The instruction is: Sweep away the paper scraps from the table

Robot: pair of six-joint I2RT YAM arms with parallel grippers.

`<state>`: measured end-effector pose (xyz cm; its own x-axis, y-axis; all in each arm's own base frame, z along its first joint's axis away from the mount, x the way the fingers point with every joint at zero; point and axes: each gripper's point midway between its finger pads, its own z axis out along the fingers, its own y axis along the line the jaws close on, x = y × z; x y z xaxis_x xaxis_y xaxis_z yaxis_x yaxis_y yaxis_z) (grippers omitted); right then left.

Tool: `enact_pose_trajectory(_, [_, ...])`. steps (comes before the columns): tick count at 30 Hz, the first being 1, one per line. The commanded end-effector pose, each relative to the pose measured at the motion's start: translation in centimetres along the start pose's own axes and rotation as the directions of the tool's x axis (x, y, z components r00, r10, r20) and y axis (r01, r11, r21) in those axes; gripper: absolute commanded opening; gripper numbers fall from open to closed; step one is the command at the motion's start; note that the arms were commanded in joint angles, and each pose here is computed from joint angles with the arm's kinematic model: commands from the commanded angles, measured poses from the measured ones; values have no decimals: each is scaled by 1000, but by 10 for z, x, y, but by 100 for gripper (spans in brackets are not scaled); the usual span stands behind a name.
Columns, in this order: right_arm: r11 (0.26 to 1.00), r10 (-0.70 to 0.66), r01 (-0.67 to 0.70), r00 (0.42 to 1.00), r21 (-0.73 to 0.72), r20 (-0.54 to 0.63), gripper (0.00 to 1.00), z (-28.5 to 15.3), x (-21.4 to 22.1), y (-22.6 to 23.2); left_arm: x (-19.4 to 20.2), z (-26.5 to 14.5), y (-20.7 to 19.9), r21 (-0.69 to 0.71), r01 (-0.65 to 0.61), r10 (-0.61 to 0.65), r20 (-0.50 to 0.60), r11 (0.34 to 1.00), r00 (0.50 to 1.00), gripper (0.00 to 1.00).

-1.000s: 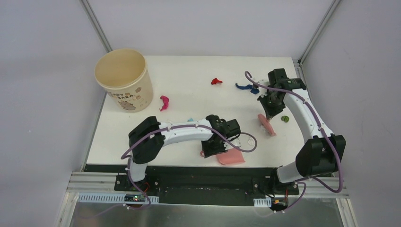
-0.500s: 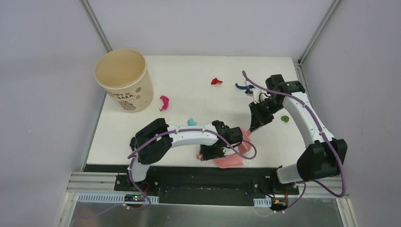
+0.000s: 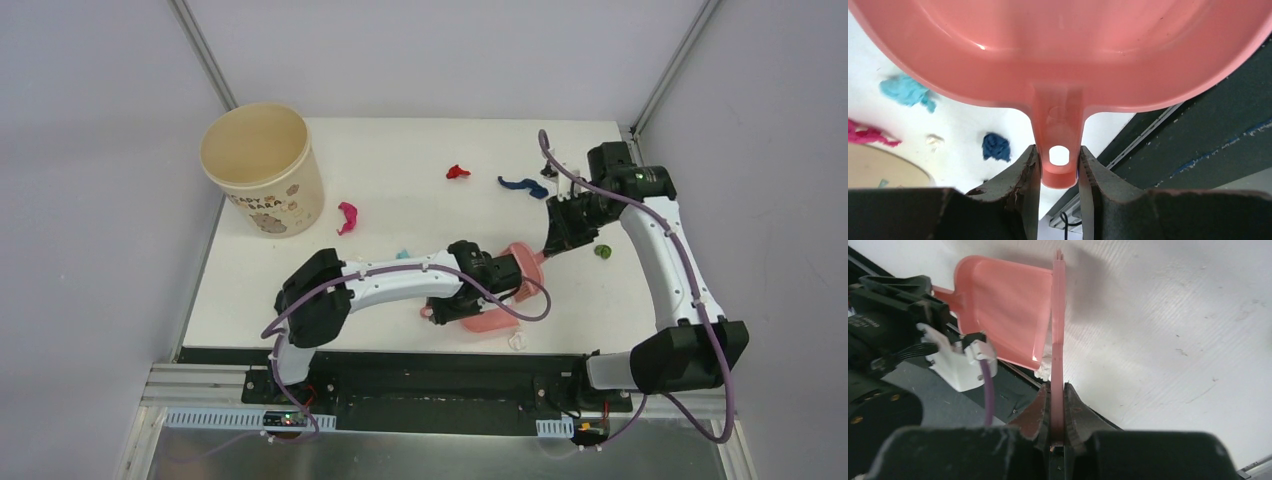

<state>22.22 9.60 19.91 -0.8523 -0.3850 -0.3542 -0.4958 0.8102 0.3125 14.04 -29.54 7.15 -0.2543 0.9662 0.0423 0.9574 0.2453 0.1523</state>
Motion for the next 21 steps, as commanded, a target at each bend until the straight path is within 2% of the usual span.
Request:
enact_pose_trajectory(1, [998, -23, 14, 990, 68, 136, 0, -32, -13, -2, 26, -61, 23, -93, 72, -71, 11, 993, 997, 0])
enact_pose_trajectory(8, [998, -40, 34, 989, 45, 144, 0, -35, 12, 6, 85, -80, 7, -51, 157, -162, -120, 986, 979, 0])
enact_pose_trajectory(13, [990, -91, 99, 992, -96, 84, 0, -30, 39, 32, 94, -75, -12, 28, 231, -227, -104, 973, 968, 3])
enact_pose_trajectory(17, [964, -161, 157, 987, -213, -1, 0, -29, 65, 48, 97, -53, -25, 62, 261, -249, -163, 963, 955, 4])
enact_pose_trajectory(21, [948, -208, 182, 975, -262, -75, 0, -22, 81, 52, 97, -29, -38, 100, 284, -263, -183, 953, 947, 3])
